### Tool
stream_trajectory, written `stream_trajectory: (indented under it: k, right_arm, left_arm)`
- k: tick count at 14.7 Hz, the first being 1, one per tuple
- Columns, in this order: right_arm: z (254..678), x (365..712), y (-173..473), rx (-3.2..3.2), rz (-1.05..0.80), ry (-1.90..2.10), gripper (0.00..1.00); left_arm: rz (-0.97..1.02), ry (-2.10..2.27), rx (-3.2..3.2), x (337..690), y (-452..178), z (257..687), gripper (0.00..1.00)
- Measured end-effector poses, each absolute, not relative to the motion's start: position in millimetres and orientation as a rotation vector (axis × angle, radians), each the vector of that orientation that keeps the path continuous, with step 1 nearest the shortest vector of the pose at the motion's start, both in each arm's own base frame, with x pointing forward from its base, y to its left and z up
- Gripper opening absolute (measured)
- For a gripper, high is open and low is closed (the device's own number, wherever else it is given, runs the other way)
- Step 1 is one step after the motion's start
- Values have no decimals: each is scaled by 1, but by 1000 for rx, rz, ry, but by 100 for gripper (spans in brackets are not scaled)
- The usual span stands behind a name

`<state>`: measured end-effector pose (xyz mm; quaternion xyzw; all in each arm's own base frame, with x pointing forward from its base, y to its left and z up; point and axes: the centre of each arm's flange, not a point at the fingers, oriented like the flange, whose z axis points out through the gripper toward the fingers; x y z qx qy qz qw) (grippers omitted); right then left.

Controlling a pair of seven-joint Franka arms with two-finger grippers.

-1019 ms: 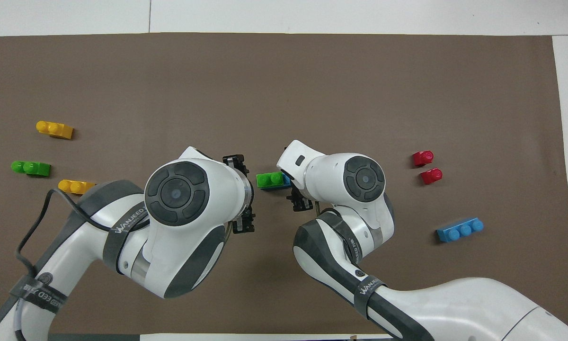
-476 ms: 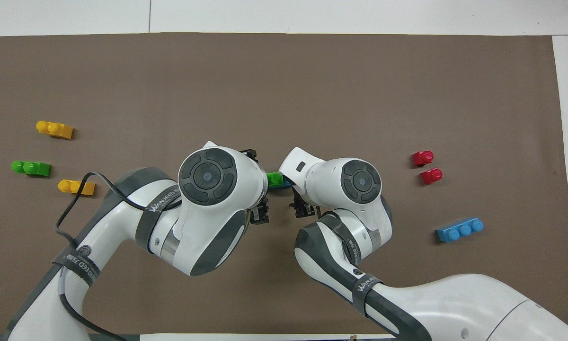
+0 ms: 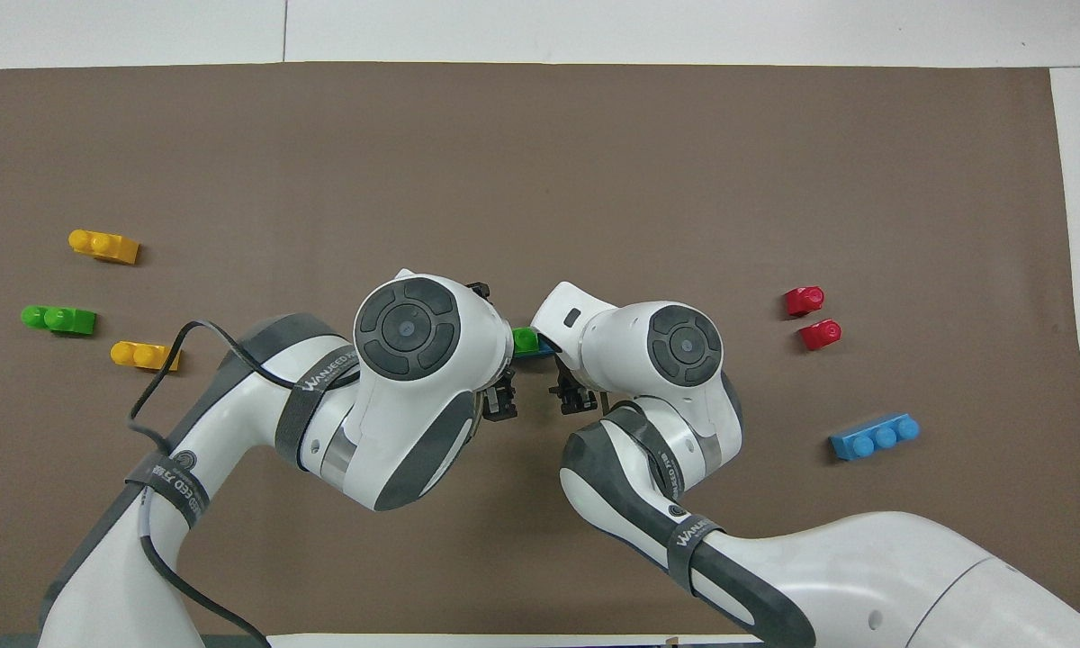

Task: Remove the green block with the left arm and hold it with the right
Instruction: 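Close the left gripper on green and the right gripper on blue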

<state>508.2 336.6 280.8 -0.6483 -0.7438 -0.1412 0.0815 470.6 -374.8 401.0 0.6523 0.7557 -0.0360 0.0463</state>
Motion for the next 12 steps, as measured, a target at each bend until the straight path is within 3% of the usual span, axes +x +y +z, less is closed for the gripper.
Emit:
stream_trajectory:
  k: [6,7,9,10,12]
  right_arm:
    - [273,512,334,-1949,-439,-2207,100]
    - [273,512,333,-1950,-438,-2206,91]
    - [273,512,333,-1951,-441,-2206,89]
    - [274,512,333,-1951,-443,-2206,81]
    - [275,513,334,-1950,-445,-2207,76]
  left_arm:
    - [-114,2324,1986,472,-376,389,100]
    - [-114,2325,1986,472,-377,388,100]
    - [-115,2333,1978,472,-377,388,100]
    - [-115,2336,1975,472,-377,387,100]
    - [-115,2339,1971,472,-377,387,100]
